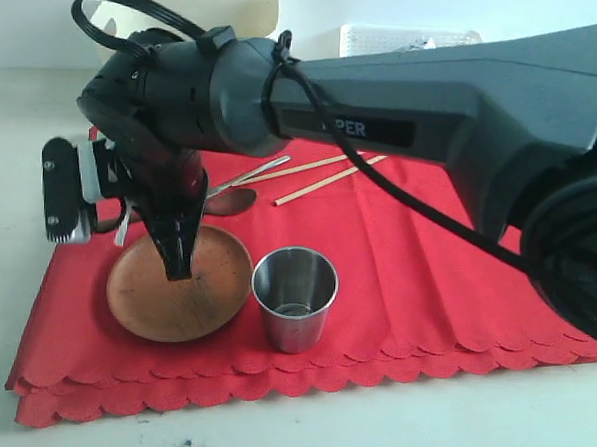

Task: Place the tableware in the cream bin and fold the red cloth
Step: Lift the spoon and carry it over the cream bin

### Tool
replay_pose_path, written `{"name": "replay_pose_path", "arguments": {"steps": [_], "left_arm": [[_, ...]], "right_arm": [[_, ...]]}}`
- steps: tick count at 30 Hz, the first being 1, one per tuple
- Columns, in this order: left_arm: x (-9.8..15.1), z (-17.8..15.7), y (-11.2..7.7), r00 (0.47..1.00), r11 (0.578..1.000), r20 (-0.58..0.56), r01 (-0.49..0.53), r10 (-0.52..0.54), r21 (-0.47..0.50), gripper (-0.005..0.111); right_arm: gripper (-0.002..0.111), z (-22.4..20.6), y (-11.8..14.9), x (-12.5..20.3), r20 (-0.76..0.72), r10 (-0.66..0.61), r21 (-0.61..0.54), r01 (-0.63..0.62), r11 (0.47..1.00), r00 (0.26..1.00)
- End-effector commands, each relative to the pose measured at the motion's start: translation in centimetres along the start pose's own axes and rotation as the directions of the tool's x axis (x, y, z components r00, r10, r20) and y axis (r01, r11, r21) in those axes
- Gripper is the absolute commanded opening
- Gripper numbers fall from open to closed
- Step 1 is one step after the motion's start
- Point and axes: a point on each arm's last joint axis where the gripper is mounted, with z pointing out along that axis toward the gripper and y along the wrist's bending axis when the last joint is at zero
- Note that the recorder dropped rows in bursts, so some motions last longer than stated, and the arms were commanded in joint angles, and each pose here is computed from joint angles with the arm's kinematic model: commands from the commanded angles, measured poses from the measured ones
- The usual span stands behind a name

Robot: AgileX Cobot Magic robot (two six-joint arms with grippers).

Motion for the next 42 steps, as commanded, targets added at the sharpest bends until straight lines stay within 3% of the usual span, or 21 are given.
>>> {"name": "replay_pose_path", "arguments": {"steps": [1,4,8,16,21,26,30,33,37,39,42], "left_arm": [[0.0,0.0,0.0,1.000,1.000,0.007,-0.005,0.004,0.007,0.002],[0.0,0.0,0.0,1.000,1.000,0.007,-0.005,0.004,0.007,0.002],[0.0,0.0,0.0,1.000,1.000,0.007,-0.005,0.004,0.007,0.002],[0.0,0.0,0.0,1.000,1.000,0.007,-0.005,0.004,0.007,0.002],[0.0,0.0,0.0,1.000,1.000,0.007,-0.005,0.004,0.007,0.002],[0.0,0.0,0.0,1.000,1.000,0.007,-0.005,0.004,0.007,0.002],[0.0,0.0,0.0,1.000,1.000,0.007,-0.005,0.004,0.007,0.002],[0.0,0.0,0.0,1.000,1.000,0.007,-0.005,0.004,0.007,0.002],[0.0,0.0,0.0,1.000,1.000,0.007,-0.005,0.004,0.007,0.002],[0.0,0.0,0.0,1.000,1.000,0.007,-0.005,0.004,0.007,0.002],[0.0,0.0,0.0,1.000,1.000,0.007,-0.005,0.004,0.007,0.002]], "right_arm": [[0.000,-1.3,-2.7,1.2,0.009,0.152,0.188,-0.151,0.970,0.988],[0.000,-1.2,-3.4,1.8,0.010,0.221,0.230,-0.217,0.949,0.975],[0.000,-0.9,-3.9,2.0,0.016,0.214,0.262,-0.210,0.942,0.977],[0.000,-0.2,-6.1,1.4,0.266,0.319,0.383,-0.404,0.831,0.910],[0.000,0.4,-8.9,1.1,0.380,0.275,0.478,-0.442,0.759,0.883],[0.000,1.6,-11.7,0.7,0.442,0.276,0.512,-0.493,0.703,0.853],[0.000,2.7,-14.3,0.1,0.506,0.251,0.565,-0.537,0.626,0.825],[0.000,4.0,-15.8,1.5,0.525,0.274,0.588,-0.576,0.569,0.806],[0.000,4.6,-16.4,2.5,0.529,0.278,0.594,-0.584,0.553,0.802],[0.005,4.6,-16.4,2.4,0.538,0.281,0.587,-0.592,0.552,0.795],[0.032,4.6,-16.4,2.5,0.554,0.312,0.569,-0.624,0.536,0.772]]}}
